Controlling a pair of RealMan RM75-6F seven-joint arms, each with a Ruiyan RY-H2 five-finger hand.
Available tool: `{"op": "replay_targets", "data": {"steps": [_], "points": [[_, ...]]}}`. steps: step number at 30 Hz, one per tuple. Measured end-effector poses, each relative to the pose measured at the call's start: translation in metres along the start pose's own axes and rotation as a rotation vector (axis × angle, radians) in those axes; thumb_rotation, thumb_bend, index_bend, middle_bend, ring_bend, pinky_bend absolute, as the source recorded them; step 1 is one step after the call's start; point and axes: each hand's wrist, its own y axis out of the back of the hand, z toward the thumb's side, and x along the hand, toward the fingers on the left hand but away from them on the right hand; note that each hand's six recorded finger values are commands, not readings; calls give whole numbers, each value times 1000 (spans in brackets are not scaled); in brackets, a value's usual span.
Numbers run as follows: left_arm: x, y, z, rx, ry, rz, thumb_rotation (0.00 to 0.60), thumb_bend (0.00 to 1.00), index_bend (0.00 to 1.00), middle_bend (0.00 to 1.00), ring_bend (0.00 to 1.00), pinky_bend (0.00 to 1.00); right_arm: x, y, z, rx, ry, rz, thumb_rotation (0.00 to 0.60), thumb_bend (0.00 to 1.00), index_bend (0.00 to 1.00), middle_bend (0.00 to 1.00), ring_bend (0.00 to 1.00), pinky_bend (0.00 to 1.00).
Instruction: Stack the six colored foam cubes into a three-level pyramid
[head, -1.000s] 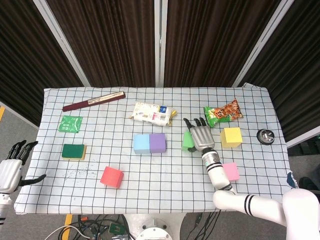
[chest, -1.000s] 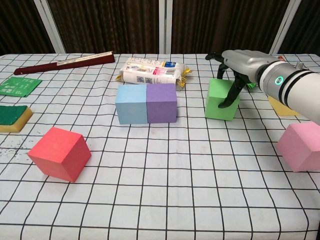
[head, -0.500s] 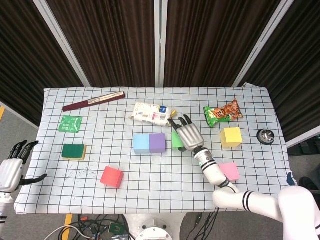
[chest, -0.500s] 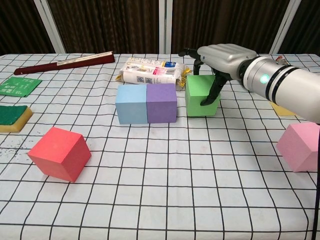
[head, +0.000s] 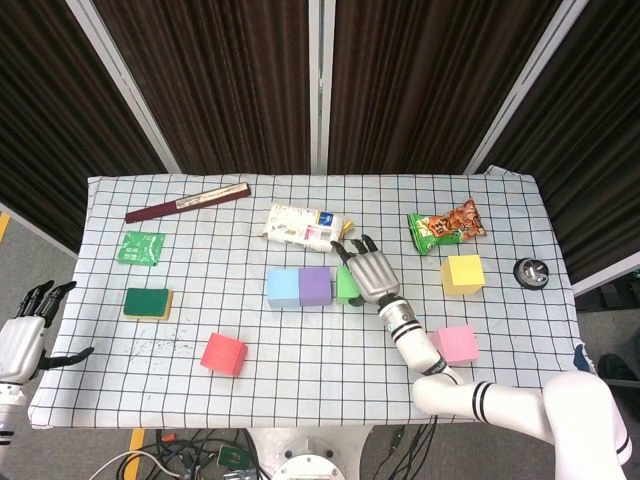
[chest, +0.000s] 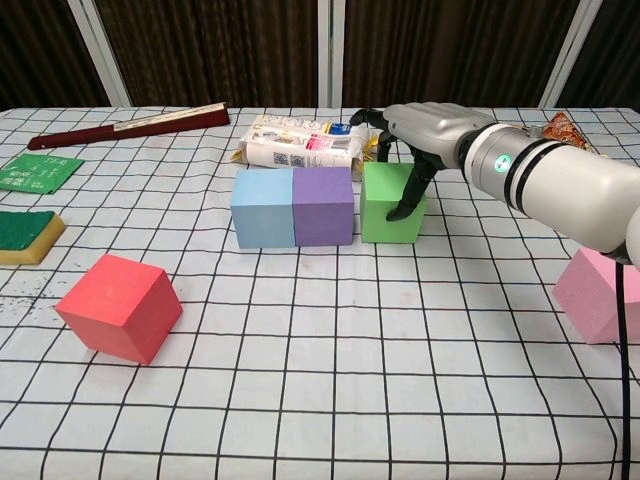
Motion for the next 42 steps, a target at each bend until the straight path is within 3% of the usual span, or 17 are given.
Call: {"op": "replay_targets", "data": {"steps": [42], "points": [[0,-4,-10,-38,19,-19,600,0,99,119,0,30,-10,-6,20,9,-20,20,600,104,0,573,98,0]]}}
